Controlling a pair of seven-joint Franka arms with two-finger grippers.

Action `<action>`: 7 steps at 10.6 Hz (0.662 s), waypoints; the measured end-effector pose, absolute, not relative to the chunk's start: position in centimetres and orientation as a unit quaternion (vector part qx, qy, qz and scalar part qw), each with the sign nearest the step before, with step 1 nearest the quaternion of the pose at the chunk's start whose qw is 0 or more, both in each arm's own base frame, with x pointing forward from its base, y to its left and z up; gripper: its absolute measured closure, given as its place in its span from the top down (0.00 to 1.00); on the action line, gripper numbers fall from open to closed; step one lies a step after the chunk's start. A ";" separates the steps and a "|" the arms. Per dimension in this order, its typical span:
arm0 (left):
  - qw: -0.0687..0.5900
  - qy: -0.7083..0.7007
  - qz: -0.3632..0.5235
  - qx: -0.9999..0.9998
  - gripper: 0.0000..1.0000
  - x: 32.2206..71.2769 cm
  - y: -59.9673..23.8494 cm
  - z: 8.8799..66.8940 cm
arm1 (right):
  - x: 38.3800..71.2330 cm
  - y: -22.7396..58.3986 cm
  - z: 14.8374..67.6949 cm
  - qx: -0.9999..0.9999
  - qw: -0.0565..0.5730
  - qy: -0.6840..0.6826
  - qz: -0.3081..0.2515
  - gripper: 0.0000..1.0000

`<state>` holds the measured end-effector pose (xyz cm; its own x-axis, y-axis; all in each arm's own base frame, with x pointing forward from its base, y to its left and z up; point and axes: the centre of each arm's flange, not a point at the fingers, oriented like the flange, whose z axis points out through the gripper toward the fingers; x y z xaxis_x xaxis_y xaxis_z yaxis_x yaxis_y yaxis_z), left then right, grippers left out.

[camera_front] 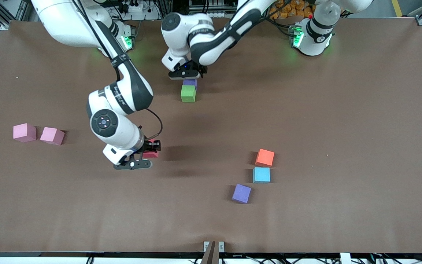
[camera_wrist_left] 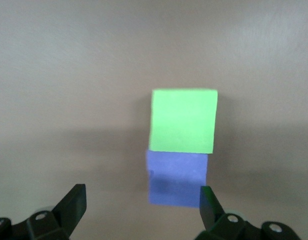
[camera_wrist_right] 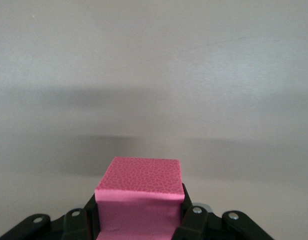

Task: Arrange blocks into number 1
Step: 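Set the purple block in line beside the green block and release, then move the left gripper to the orange block while the right gripper holds red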

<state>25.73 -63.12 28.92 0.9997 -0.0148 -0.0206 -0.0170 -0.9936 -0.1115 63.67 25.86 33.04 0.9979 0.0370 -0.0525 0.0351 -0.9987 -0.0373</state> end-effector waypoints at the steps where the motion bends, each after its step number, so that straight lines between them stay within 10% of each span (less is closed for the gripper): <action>1: 0.059 -0.007 0.000 -0.998 1.00 27.6 -62.1 30.9 | 64.0 25.1 33.3 -0.999 0.019 -0.012 0.025 0.59; 7: 0.060 -0.112 0.003 -0.992 1.00 45.8 -49.8 32.5 | 64.6 23.6 34.6 -1.000 0.020 -0.001 0.022 0.59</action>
